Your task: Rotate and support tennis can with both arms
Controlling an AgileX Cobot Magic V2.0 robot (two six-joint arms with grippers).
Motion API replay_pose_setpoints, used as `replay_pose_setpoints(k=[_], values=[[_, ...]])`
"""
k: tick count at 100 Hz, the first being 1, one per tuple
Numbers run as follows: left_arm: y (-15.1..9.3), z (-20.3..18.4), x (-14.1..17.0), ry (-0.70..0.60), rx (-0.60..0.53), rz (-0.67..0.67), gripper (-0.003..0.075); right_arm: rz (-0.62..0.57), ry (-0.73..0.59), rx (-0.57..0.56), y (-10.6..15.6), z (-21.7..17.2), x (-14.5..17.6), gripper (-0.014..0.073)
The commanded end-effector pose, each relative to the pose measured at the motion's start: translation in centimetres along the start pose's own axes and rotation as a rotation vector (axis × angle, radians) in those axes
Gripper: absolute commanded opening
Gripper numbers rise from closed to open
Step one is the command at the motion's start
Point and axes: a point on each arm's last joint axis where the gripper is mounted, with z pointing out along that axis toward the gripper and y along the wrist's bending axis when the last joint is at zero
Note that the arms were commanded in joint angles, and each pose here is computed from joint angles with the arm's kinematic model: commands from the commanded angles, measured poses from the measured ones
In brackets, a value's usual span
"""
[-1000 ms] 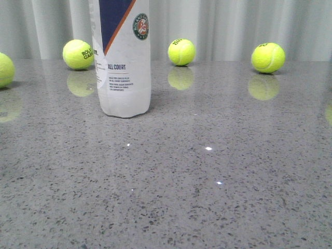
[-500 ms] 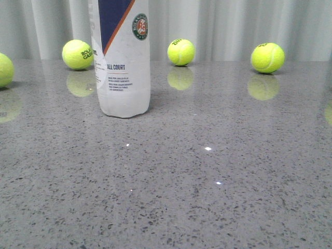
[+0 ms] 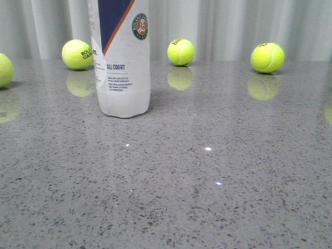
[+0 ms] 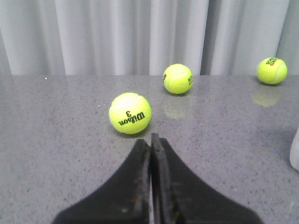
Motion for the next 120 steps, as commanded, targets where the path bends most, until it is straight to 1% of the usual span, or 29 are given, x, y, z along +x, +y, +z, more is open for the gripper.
replay_pose_setpoints(k=[1, 14, 30, 32, 33, 45, 120], values=[[0.0, -0.9, 0.1, -0.126, 0.007, -0.013, -0.0021, -0.018, -0.105, 0.002, 0.2, -0.2, -1.6, -0.0057], [0.1, -2.1, 2.8, -0.159, 0.001, -0.052, -0.0021, -0.018, -0.105, 0.002, 0.2, -0.2, -1.6, -0.0057], [0.5, -3.0, 6.1, -0.202, -0.051, -0.068, -0.0021, -0.018, -0.105, 0.002, 0.2, -0.2, -1.6, -0.0057], [0.5, -3.1, 6.2, -0.198, -0.057, -0.074, -0.0021, -0.018, -0.105, 0.002, 0.2, -0.2, -1.6, -0.0057], [0.5, -3.1, 6.5, -0.165, -0.059, -0.076, -0.0021, -0.018, -0.105, 0.002, 0.2, -0.2, -1.6, -0.0057], [0.5, -3.1, 6.9, -0.125, -0.068, -0.077, -0.0021, -0.018, -0.106, 0.001, 0.2, -0.2, -1.6, -0.0057], [0.5, -3.1, 6.9, -0.128, -0.067, -0.077, -0.0021, -0.018, -0.106, 0.001, 0.2, -0.2, -1.6, -0.0057]])
